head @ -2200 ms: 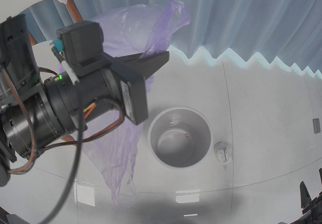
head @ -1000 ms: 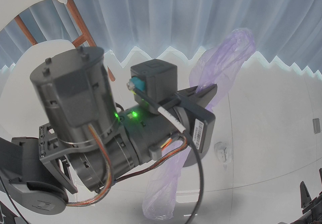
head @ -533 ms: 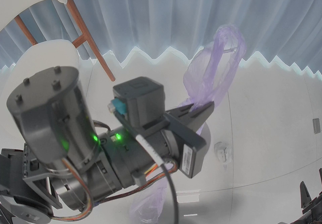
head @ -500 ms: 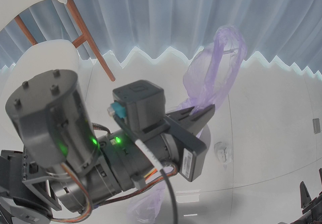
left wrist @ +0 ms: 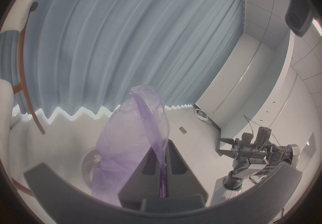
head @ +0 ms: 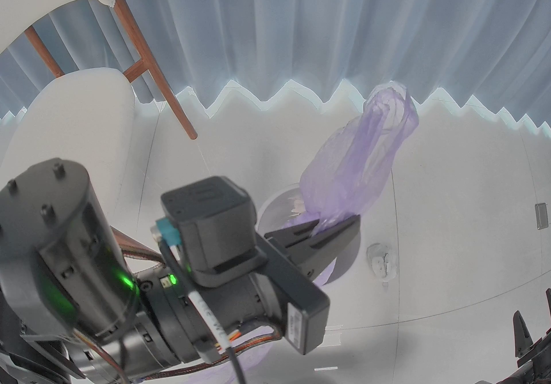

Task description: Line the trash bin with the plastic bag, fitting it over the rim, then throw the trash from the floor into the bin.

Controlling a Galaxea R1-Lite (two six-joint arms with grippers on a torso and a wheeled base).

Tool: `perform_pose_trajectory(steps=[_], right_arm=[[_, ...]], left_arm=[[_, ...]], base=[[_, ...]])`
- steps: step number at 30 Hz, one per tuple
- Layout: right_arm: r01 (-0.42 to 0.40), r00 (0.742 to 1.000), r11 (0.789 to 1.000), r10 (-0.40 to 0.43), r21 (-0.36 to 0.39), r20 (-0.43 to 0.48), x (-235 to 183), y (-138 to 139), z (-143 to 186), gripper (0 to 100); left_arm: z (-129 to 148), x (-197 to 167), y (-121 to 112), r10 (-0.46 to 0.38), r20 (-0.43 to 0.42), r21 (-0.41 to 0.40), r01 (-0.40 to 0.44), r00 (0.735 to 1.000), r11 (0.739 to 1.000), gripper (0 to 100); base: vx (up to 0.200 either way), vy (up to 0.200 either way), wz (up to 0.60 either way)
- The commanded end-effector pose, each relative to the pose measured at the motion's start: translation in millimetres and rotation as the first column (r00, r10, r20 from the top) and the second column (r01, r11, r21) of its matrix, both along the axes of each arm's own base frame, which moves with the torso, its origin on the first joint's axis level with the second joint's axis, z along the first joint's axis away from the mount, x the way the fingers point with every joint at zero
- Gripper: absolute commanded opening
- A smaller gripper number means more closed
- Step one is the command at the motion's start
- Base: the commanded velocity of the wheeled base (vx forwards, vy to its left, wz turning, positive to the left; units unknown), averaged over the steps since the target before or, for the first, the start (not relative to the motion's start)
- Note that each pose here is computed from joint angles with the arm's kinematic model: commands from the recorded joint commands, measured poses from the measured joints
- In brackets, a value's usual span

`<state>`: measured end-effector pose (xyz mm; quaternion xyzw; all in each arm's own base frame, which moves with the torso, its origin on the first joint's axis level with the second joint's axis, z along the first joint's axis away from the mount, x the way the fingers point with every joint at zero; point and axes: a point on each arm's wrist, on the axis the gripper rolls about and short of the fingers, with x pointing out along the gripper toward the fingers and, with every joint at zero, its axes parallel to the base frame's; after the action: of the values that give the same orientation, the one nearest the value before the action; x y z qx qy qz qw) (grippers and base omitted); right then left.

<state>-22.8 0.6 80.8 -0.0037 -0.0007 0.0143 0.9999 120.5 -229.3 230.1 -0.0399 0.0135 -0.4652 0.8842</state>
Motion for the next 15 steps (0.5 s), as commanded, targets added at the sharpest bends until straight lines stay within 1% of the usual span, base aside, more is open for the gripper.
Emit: perform_pose_trajectory(steps=[1,4,5,9,11,15], right_arm=[[-0.001,1.000,1.000,0.001,0.000,0.000,0,0,-5,100],[-0.001,1.000,1.000,0.001,-0.002,0.000,0,0,-5,100],[-0.001,1.000,1.000,0.001,0.000,0.000,0,0,-5,100],[-0.001,1.000,1.000,0.001,0.000,0.000,0,0,-5,100],[-0.001,1.000,1.000,0.001,-0.002,0.000,0,0,-5,100],[-0.001,1.000,1.000,0.001,0.000,0.000,0,0,-5,100]], left_arm=[[-15,7,9,0.039,-0.023,0.038,-0.038,0.999,0.999,0],[-23,27,13,0.102,-0.039,0.059,-0.100,0.994,0.993,0],[-25,33,15,0.112,-0.040,0.055,-0.109,0.993,0.992,0],[-23,51,19,0.106,-0.036,-0.001,-0.106,0.994,0.994,0],[-20,56,18,0.102,-0.017,-0.029,-0.102,0.995,0.994,0],[-25,61,13,0.110,-0.016,-0.047,-0.111,0.994,0.993,0]], base=[[0.000,0.000,0.00],[0.000,0.000,0.00],[0.000,0.000,0.00],[0.000,0.000,0.00],[0.000,0.000,0.00],[0.000,0.000,0.00]])
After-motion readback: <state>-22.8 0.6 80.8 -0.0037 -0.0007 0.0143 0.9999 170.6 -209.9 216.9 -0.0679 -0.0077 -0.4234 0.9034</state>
